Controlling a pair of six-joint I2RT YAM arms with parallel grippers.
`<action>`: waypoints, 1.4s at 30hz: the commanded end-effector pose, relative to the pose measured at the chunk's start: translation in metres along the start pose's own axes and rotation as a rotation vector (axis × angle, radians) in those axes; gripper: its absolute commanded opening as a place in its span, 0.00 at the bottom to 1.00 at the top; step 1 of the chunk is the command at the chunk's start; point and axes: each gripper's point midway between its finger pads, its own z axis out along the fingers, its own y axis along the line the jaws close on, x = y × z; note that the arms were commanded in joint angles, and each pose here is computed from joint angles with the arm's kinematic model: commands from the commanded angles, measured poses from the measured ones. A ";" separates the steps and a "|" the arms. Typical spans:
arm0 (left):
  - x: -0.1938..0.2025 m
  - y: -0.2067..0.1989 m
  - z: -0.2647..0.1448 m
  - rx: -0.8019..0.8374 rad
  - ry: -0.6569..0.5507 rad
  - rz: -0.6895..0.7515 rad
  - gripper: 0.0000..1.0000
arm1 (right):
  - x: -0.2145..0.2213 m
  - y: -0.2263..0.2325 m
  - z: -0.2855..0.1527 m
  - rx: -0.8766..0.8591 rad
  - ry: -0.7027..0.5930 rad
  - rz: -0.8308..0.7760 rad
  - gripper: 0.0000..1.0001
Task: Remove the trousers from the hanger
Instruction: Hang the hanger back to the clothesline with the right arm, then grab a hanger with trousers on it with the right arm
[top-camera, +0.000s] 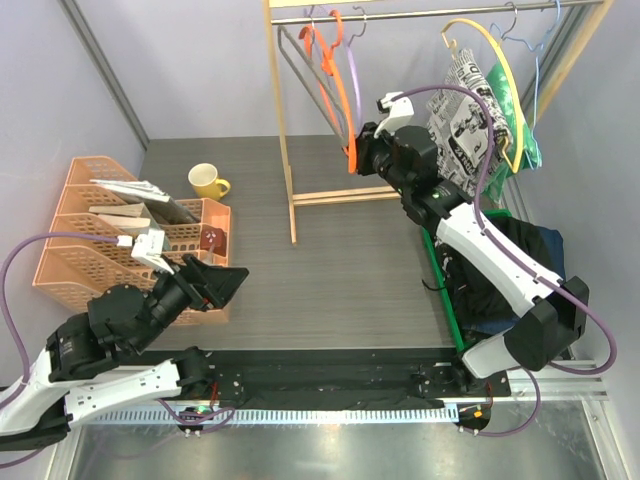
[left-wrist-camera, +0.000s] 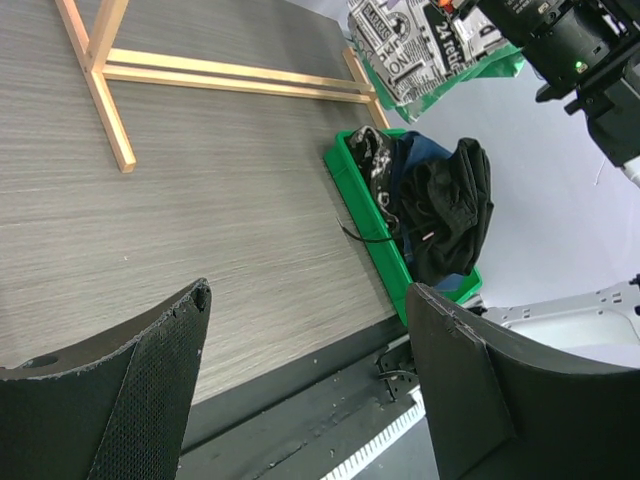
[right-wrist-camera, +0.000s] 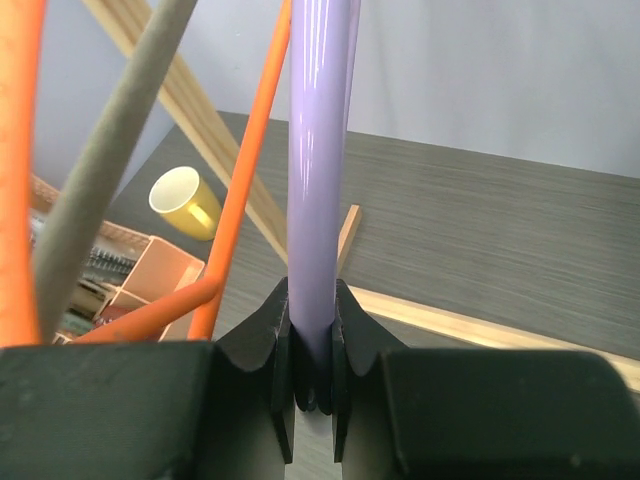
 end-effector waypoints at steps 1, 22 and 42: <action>-0.007 -0.016 0.002 0.046 -0.006 -0.025 0.78 | 0.010 0.014 -0.004 -0.066 0.070 -0.011 0.01; 0.011 -0.021 0.019 0.008 0.055 -0.037 0.79 | 0.039 -0.026 -0.097 0.093 0.122 0.023 0.86; 0.038 -0.038 0.050 0.007 0.134 -0.006 0.79 | -0.040 -0.167 -0.265 1.009 -0.117 -0.172 0.96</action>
